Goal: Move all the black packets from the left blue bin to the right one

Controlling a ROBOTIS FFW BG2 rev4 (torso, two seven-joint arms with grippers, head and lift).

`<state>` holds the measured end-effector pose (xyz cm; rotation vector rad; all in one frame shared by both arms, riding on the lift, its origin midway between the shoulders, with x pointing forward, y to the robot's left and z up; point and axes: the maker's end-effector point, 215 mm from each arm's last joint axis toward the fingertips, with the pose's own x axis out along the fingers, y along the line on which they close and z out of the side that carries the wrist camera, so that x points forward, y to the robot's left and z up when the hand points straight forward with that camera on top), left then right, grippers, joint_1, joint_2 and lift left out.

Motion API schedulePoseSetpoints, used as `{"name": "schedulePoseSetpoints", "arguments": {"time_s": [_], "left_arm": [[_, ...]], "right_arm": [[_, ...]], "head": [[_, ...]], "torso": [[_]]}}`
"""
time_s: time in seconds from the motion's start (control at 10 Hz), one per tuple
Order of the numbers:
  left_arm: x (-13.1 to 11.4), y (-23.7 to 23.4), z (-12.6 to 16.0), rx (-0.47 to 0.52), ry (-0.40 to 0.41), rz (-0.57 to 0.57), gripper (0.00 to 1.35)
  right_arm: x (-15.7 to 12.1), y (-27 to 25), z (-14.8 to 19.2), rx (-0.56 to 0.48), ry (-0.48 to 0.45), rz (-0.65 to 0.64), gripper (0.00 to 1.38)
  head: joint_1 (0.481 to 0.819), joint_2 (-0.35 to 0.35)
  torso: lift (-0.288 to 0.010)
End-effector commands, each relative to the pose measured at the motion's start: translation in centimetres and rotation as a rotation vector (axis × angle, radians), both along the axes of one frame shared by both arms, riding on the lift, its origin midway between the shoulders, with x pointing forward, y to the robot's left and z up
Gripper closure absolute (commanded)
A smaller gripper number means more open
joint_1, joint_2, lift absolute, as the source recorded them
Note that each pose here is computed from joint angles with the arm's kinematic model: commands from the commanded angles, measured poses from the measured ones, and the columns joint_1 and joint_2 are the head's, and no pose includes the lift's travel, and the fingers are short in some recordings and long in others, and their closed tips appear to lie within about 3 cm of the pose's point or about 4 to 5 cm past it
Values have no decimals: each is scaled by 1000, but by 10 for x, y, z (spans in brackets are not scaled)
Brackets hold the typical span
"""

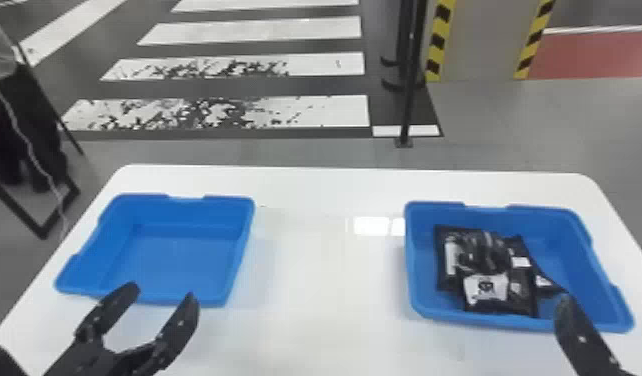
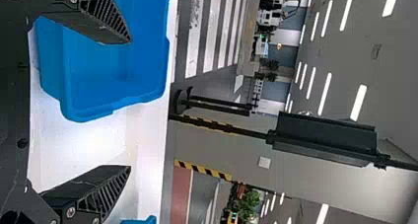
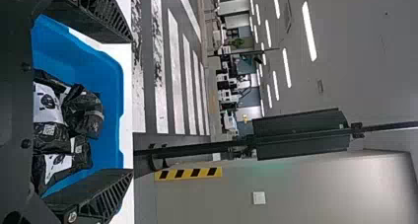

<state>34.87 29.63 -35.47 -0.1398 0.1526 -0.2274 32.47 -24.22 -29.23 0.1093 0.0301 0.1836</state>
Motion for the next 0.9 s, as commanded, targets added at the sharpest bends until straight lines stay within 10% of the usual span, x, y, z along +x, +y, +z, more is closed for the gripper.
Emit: {"name": "schedulePoseSetpoints", "arguments": {"time_s": [0.0,0.8], "left_arm": [[0,-1,-1,-4,4,0,127],[-1,1,-3,-4,11,3,127]], "right_arm": [[0,0,0,1,1,-1,90],[0,-1,0,1,2,-2,88]], "head": [[695,94],[695,95]], "torso": [[-144],[-144]]}}
